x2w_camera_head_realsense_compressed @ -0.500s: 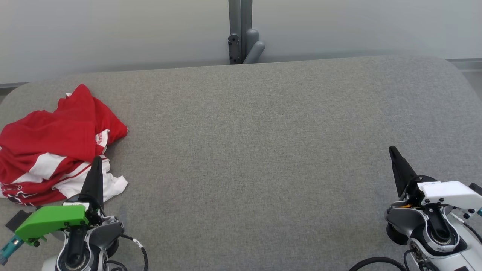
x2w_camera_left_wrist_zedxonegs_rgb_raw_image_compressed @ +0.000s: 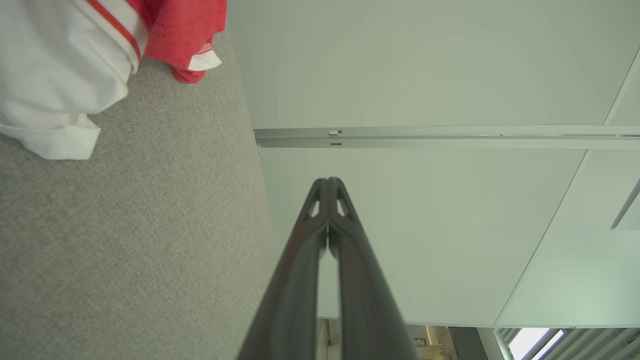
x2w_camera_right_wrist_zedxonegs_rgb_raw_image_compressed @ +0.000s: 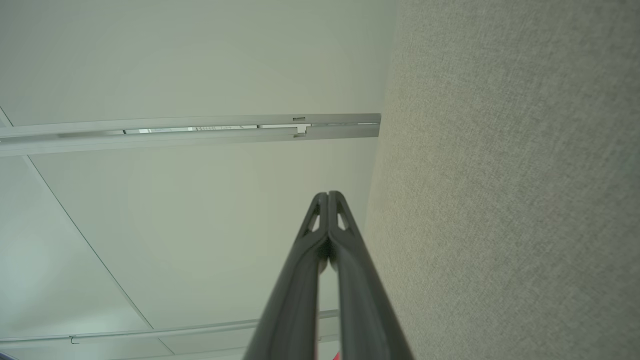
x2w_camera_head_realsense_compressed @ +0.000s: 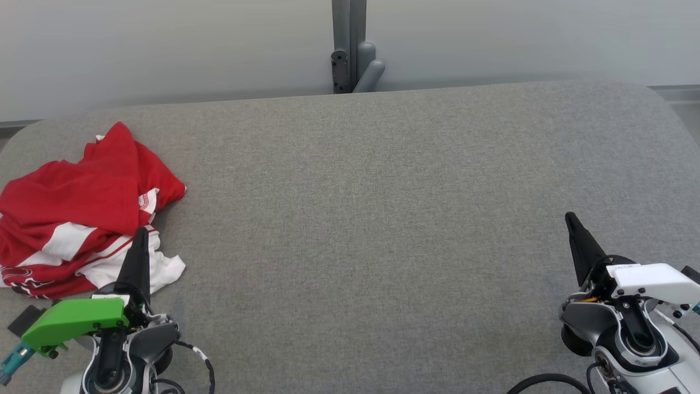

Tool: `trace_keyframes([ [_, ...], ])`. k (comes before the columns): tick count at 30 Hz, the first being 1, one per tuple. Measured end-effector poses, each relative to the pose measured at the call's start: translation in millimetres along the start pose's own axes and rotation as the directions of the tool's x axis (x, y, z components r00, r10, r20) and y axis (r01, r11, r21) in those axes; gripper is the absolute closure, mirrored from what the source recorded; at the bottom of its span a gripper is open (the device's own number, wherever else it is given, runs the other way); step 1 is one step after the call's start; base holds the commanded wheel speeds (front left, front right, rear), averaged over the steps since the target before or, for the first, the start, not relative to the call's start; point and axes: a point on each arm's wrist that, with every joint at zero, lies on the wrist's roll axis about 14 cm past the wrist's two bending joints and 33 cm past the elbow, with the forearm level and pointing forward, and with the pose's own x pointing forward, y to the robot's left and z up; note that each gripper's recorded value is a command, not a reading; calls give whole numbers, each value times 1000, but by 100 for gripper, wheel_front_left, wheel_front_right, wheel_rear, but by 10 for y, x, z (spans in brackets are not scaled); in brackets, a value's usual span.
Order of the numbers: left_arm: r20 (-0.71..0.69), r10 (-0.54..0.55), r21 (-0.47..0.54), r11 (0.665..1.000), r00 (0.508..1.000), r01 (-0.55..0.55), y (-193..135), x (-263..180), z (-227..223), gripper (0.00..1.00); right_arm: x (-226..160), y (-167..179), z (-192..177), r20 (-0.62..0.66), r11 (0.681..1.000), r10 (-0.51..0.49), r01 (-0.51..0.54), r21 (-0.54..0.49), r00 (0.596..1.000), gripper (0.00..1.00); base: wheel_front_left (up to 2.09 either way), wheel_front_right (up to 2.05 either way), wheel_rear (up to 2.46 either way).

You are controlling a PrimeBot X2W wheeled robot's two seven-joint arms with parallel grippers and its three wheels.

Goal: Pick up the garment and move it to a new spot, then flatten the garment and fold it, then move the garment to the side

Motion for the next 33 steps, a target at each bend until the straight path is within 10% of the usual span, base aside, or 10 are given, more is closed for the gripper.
trace_keyframes([
  [33,0,0,0,1000,1000,0,-1,0,0,100,-1,1,-2,-1,1000,0,0,0,1000,100,0,0,0],
])
